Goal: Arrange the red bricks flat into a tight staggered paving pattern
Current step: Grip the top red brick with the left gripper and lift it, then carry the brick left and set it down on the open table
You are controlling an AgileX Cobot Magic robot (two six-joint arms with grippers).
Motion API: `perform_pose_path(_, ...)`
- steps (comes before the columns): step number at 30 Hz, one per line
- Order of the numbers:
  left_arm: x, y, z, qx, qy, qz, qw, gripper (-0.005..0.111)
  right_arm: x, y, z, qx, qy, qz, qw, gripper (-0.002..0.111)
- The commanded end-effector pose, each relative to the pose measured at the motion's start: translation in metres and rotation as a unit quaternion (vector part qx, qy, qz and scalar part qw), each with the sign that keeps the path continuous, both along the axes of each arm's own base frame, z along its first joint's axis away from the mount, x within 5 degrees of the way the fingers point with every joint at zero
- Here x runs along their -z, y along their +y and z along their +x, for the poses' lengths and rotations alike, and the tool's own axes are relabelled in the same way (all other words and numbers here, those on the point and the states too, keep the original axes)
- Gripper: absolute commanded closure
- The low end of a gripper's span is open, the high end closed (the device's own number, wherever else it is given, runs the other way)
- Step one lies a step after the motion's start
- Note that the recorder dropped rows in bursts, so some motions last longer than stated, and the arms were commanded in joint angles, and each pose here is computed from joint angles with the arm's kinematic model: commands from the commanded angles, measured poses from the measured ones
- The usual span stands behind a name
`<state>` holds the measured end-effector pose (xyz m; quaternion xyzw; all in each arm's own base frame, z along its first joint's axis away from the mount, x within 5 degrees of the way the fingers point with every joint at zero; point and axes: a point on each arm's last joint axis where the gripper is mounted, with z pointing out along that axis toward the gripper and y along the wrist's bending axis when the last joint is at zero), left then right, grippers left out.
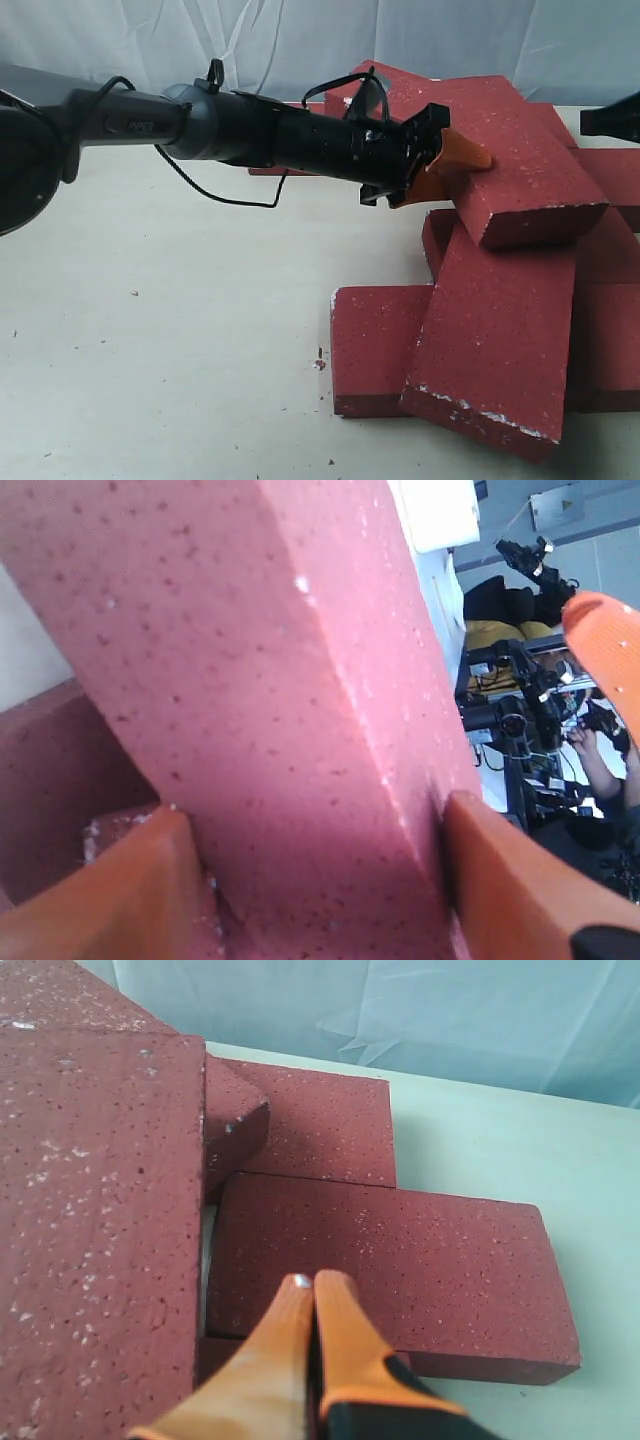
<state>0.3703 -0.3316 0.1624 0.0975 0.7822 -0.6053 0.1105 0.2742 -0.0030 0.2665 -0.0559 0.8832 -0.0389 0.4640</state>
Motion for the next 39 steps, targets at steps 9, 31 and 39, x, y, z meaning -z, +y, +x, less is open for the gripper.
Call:
perform_pose_path(9,-0.055,0.035,0.008,0.043,-0.026,-0.087,0.995,0.107,-0.003,-0.001,-0.001,-0.005,0.002,-0.013,1.0,0.109)
perform_pose_path(31,-0.072,0.136,0.015,-0.006,-0.063,-0.076,0.995,0.107,-0.046,-0.001,-0.06,0.006,-0.029,-0.005,1.0,0.109)
perform_pose_path(39,-0.075,0.175,-0.006,-0.039,-0.071,-0.06,0.995,0.107,-0.045,0.0,-0.055,0.009,-0.038,0.011,0.999,0.109)
